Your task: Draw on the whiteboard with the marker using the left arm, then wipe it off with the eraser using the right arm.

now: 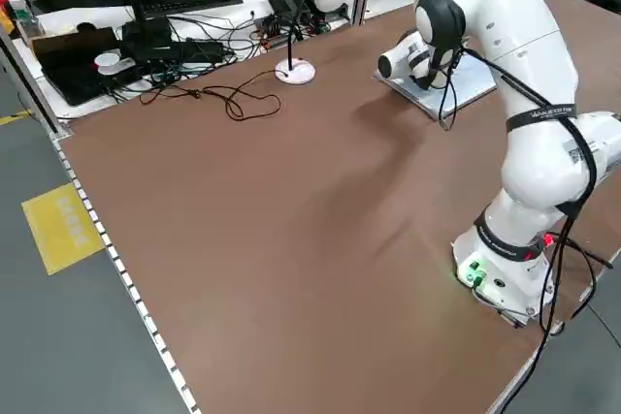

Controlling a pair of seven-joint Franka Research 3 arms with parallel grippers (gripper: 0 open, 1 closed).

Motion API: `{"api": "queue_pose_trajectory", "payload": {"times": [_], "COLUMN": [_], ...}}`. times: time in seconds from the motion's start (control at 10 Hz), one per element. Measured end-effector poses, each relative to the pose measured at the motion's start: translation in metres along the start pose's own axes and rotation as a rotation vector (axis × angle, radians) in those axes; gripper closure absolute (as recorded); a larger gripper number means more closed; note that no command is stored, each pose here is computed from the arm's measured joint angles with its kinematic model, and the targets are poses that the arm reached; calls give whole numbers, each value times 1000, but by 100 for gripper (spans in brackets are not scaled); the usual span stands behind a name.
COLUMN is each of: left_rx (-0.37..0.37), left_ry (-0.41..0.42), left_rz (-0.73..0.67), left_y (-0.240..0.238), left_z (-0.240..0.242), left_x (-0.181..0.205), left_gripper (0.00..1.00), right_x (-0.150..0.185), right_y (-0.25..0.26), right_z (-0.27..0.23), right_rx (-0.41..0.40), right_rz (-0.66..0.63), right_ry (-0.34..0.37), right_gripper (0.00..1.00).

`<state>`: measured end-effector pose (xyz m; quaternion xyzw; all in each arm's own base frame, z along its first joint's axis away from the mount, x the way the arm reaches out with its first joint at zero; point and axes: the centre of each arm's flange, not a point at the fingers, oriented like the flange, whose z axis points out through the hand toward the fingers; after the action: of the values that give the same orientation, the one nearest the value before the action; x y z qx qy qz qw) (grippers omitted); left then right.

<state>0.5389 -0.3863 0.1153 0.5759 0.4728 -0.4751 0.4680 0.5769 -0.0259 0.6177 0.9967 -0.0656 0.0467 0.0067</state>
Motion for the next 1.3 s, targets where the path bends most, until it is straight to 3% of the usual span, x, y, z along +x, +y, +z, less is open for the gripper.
{"api": "queue_pose_trajectory", "payload": {"times": [1.3], "left_rx": [58], "left_ry": [58], "left_rz": [-9], "left_y": [-5], "left_z": [-21], "left_x": [-9], "left_gripper": [83], "right_x": [1], "right_y": [1], "right_z": [0], "right_rx": [0], "right_rz": [2], "right_ry": [5], "right_gripper": [0]}}
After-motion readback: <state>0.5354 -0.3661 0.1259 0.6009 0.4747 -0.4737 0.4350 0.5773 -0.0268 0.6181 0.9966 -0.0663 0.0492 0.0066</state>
